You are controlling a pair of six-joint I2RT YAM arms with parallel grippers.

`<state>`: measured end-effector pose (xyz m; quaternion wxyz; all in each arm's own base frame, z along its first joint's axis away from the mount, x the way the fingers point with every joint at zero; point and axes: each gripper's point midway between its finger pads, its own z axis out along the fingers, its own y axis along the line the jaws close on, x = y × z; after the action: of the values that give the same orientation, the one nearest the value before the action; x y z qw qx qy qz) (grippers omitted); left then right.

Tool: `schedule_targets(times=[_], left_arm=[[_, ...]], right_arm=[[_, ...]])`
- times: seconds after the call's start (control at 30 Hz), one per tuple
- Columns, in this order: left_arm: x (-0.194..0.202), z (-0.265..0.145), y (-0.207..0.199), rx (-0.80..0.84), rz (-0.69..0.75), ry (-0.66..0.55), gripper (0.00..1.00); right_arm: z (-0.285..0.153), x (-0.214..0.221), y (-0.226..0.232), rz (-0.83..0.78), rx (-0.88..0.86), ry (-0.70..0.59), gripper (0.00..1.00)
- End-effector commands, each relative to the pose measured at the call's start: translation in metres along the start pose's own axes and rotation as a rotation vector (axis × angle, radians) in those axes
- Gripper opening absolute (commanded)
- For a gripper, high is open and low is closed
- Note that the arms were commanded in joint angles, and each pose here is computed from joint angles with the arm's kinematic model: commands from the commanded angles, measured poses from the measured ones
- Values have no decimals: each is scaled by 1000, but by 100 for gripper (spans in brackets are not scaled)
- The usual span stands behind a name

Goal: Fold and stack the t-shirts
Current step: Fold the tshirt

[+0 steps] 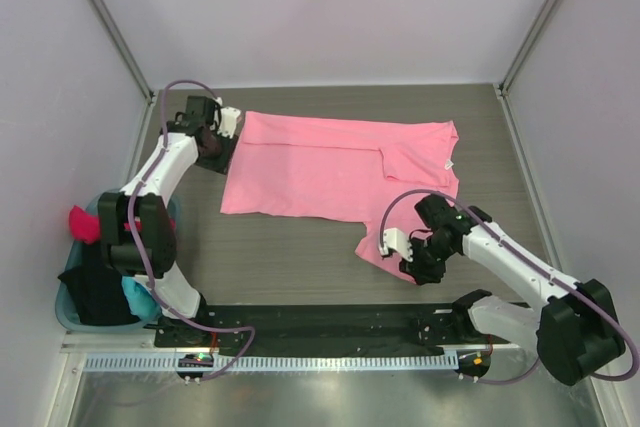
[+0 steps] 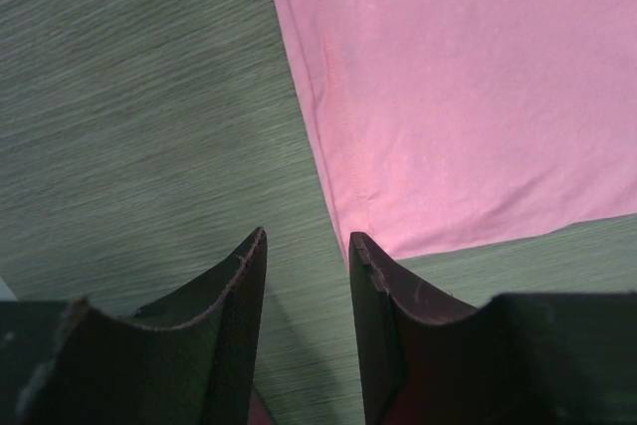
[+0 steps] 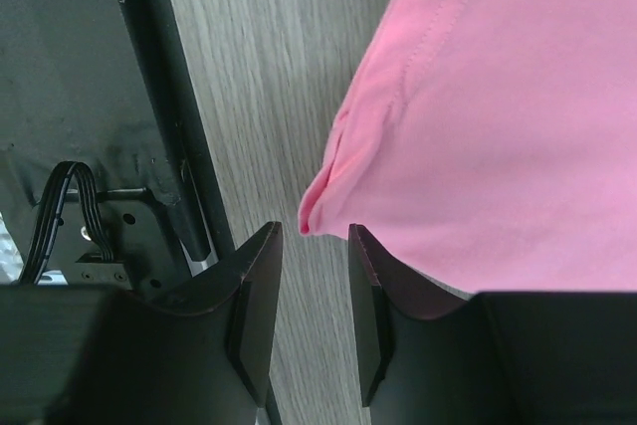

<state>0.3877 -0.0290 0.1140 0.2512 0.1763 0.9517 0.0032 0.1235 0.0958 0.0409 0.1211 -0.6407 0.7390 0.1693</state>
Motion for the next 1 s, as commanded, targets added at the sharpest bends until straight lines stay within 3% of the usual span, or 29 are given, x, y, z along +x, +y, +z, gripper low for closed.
schedule_targets(times=[0.0,0.43,0.73,0.83,0.93,0.97], left_arm=[[-11,-13,14,-46,1,-59,40],[-10,-9,27,-57,-33,-59,41],[-11,-5,29,-45,-51,-50,41],[-8,-3,24,-17,-65,-37,41],[-1,-1,13,44,-98,-5,41],[8,0,6,82,-115,36,41]], right_arm=[[4,-3,0,-36,-15,11,38],[20,1,2,-58,-33,77,38],[26,7,-1,-55,-17,112,29],[25,8,-1,-63,-17,119,22],[22,11,-3,-79,-7,136,1],[18,14,-3,-83,-2,157,1]])
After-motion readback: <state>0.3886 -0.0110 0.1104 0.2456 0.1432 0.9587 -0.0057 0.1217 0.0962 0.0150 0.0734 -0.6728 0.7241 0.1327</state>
